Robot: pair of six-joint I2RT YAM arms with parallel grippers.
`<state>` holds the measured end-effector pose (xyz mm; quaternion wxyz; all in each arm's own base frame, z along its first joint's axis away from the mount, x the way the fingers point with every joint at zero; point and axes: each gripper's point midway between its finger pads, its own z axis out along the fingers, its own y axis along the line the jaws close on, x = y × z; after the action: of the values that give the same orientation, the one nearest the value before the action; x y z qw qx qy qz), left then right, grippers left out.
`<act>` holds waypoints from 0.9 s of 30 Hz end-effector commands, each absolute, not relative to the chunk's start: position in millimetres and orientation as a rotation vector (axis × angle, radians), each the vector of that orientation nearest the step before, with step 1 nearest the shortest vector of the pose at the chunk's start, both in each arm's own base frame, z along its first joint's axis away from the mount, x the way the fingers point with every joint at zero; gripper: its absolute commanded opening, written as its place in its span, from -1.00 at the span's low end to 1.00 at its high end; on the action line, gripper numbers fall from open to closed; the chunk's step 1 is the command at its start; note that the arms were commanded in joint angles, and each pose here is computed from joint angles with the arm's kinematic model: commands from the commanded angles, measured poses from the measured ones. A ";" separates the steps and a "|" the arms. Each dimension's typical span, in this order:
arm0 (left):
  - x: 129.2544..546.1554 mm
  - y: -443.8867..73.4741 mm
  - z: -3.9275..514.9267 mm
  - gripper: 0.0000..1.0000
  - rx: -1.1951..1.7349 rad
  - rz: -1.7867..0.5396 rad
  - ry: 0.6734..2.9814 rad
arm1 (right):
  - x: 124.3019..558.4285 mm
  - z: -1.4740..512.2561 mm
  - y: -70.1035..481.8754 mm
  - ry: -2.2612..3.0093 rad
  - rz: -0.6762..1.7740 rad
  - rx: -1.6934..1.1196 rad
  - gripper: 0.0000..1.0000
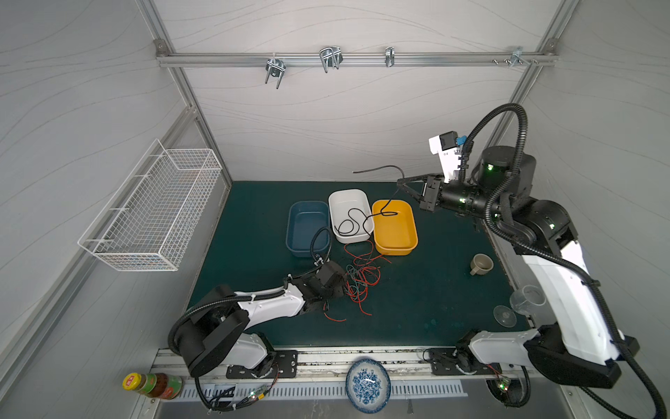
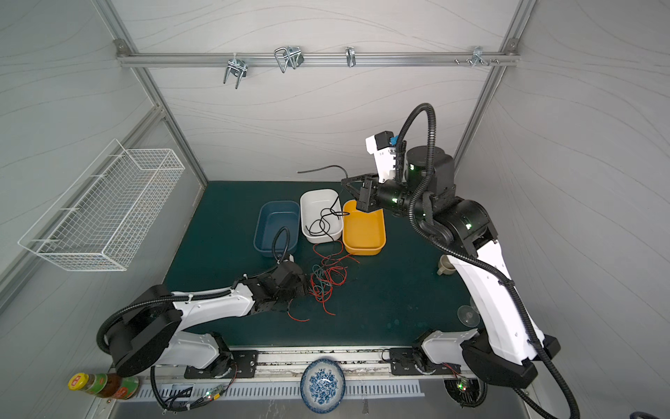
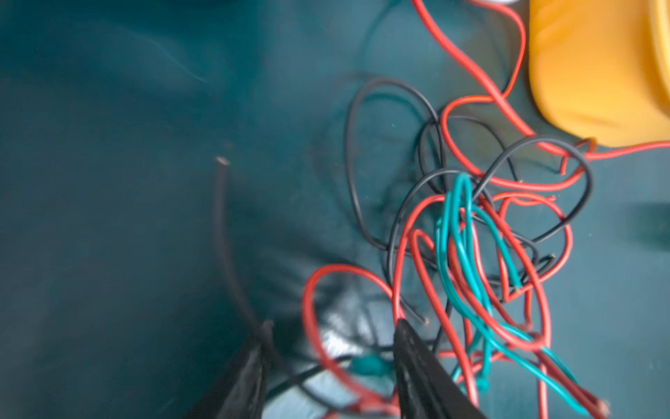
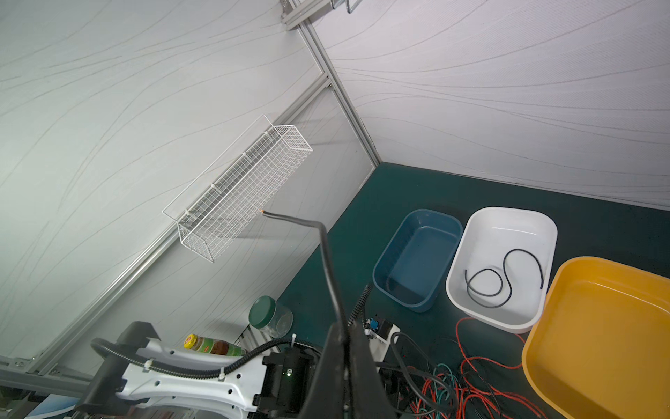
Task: Untangle the cables
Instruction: 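Lift the black wire high with the right gripper while the left gripper rises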
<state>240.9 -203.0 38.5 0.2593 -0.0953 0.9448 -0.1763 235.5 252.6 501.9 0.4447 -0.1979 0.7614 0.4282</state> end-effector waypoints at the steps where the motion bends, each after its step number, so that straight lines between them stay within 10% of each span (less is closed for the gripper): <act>1: 254.1 -202.9 83.8 0.15 -0.197 -0.495 2.499 | 240.6 499.5 251.2 1.904 1.042 -0.497 -1.00; 16: 257.9 -182.5 240.0 0.78 0.047 -0.493 2.304 | 273.0 501.7 252.6 1.908 1.065 -0.457 -1.00; 27: 274.5 -94.2 271.6 0.99 0.023 -0.018 1.989 | 339.2 502.3 261.7 1.908 1.098 -0.373 -1.00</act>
<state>268.7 -118.4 276.7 0.5055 0.0084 0.8588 -0.0825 333.2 260.3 481.6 0.4200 -0.1453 0.7885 0.4252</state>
